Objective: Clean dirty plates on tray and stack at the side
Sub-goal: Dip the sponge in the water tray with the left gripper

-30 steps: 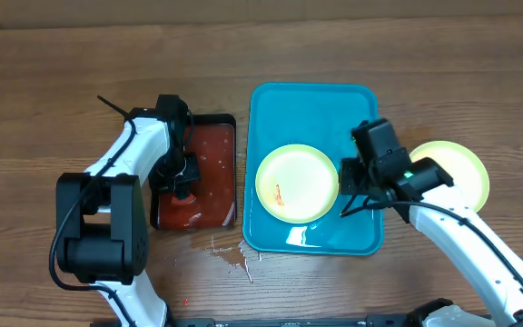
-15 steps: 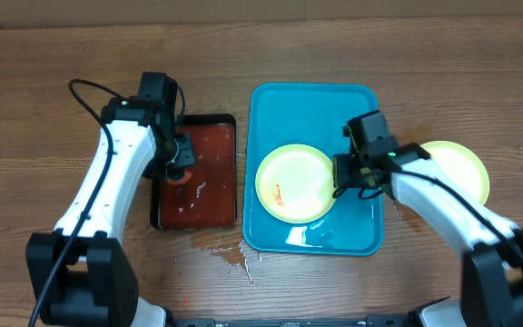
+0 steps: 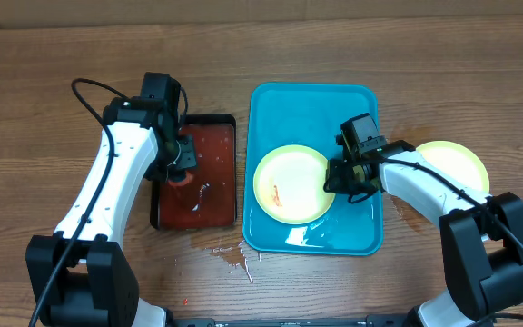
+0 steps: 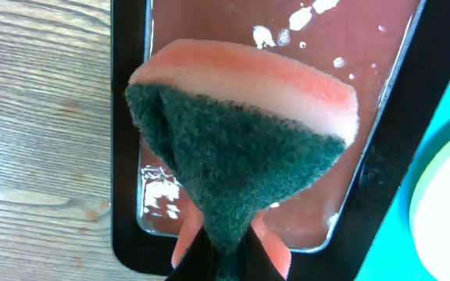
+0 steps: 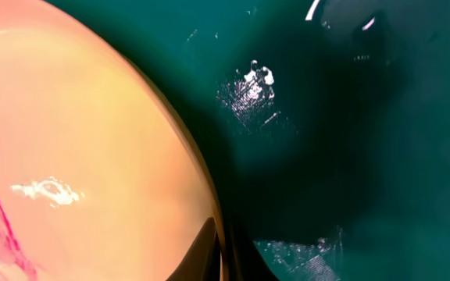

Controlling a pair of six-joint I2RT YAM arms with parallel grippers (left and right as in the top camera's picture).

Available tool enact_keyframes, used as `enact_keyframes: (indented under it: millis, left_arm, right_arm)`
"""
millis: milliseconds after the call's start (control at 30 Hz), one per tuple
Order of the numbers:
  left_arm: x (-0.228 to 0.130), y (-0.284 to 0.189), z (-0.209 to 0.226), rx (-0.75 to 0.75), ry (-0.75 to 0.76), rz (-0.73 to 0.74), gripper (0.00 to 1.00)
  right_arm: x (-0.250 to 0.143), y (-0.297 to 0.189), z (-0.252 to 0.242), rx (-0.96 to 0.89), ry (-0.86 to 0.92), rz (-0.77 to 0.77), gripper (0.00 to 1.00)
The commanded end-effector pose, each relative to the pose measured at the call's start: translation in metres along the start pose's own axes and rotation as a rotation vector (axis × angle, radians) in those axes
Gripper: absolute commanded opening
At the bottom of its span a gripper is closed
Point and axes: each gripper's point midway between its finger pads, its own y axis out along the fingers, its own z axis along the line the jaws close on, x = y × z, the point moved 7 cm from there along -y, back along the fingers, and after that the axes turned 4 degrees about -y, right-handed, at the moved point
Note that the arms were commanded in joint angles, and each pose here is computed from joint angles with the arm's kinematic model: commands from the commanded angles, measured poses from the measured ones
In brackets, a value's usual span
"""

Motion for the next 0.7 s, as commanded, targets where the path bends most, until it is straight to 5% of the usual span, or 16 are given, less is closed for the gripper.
enact_keyframes:
  millis: [0,367,667]
  left_arm:
    - [0.001,-0.008,-0.004,-0.017,0.028,-0.027,0.04]
    - [0.012,-0.03,-0.021,-0.051,0.084,-0.1,0.04]
    - [0.006,0.002,-0.036,-0.025,0.123,-0.035,0.04]
  right_arm:
    - [-0.008,0.009,-0.005,-0.037,0.081,0.046,0.04]
    - [-0.015,0.009,-0.006,-0.044,0.089,0.088,0.04]
    - [-0.014,0.009,-0.006,-0.041,0.088,0.08,0.04]
